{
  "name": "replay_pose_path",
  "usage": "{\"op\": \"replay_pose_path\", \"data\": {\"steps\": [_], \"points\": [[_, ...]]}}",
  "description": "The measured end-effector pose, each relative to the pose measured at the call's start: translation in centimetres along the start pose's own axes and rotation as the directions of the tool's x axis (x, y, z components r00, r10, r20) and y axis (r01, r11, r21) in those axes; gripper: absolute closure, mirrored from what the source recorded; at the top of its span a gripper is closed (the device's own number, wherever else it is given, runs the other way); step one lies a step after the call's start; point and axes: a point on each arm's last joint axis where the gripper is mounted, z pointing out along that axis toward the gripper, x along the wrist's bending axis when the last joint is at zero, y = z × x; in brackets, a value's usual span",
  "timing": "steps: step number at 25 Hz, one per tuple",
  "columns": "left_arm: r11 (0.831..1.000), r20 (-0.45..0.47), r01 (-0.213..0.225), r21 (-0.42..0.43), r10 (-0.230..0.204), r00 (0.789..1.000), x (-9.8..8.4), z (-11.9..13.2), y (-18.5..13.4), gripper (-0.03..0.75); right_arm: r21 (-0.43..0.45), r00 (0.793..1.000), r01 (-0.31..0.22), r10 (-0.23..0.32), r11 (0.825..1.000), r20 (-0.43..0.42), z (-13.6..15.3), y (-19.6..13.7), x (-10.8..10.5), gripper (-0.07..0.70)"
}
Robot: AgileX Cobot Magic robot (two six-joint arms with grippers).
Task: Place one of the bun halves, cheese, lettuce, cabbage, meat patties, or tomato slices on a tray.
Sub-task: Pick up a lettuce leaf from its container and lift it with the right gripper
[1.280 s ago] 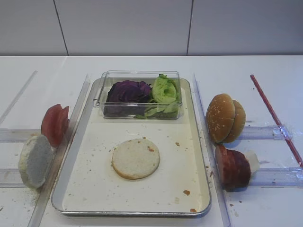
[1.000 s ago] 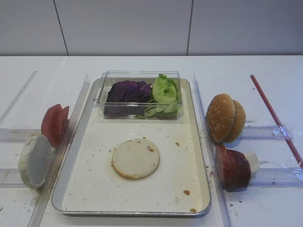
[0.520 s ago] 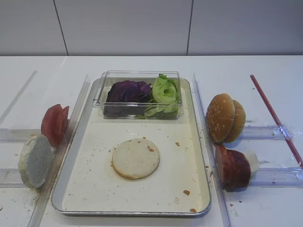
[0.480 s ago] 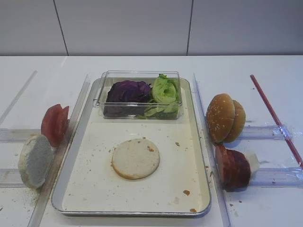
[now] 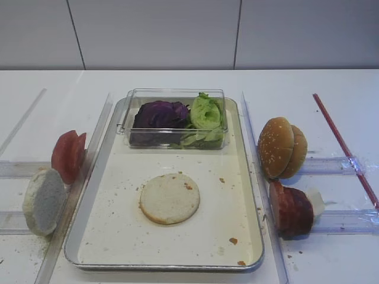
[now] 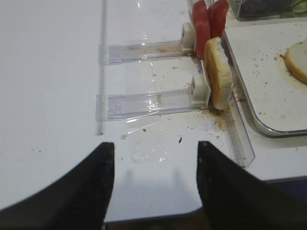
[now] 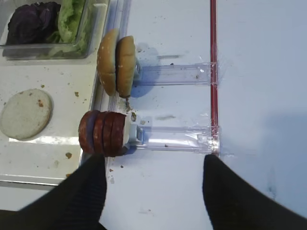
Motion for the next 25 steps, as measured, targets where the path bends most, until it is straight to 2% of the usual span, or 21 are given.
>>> {"op": "replay_pose_path", "data": {"steps": [5, 11, 19, 22, 25], "points": [[1.0, 0.0, 0.0, 0.0, 0.0, 1.0, 0.0, 0.0, 0.0, 0.361, 0.111, 1.0, -0.028, 0.027, 0.993, 0.008, 2.7, 5.6, -0.3, 0.184], [1.0, 0.0, 0.0, 0.0, 0.0, 1.0, 0.0, 0.0, 0.0, 0.361, 0.239, 0.998, -0.057, 0.054, 0.969, 0.016, 7.2, 11.4, -0.9, 0.184], [1.0, 0.0, 0.0, 0.0, 0.0, 1.0, 0.0, 0.0, 0.0, 0.361, 0.296, 0.997, -0.077, 0.073, 0.952, 0.022, 12.2, 17.6, -1.7, 0.184], [1.0, 0.0, 0.0, 0.0, 0.0, 1.0, 0.0, 0.0, 0.0, 0.361, 0.296, 0.997, -0.079, 0.076, 0.952, 0.022, 13.8, 19.4, -2.0, 0.184], [1.0, 0.0, 0.0, 0.0, 0.0, 1.0, 0.0, 0.0, 0.0, 0.361, 0.295, 0.994, -0.105, 0.102, 0.95, 0.029, 15.0, 20.5, -2.1, 0.184]]}}
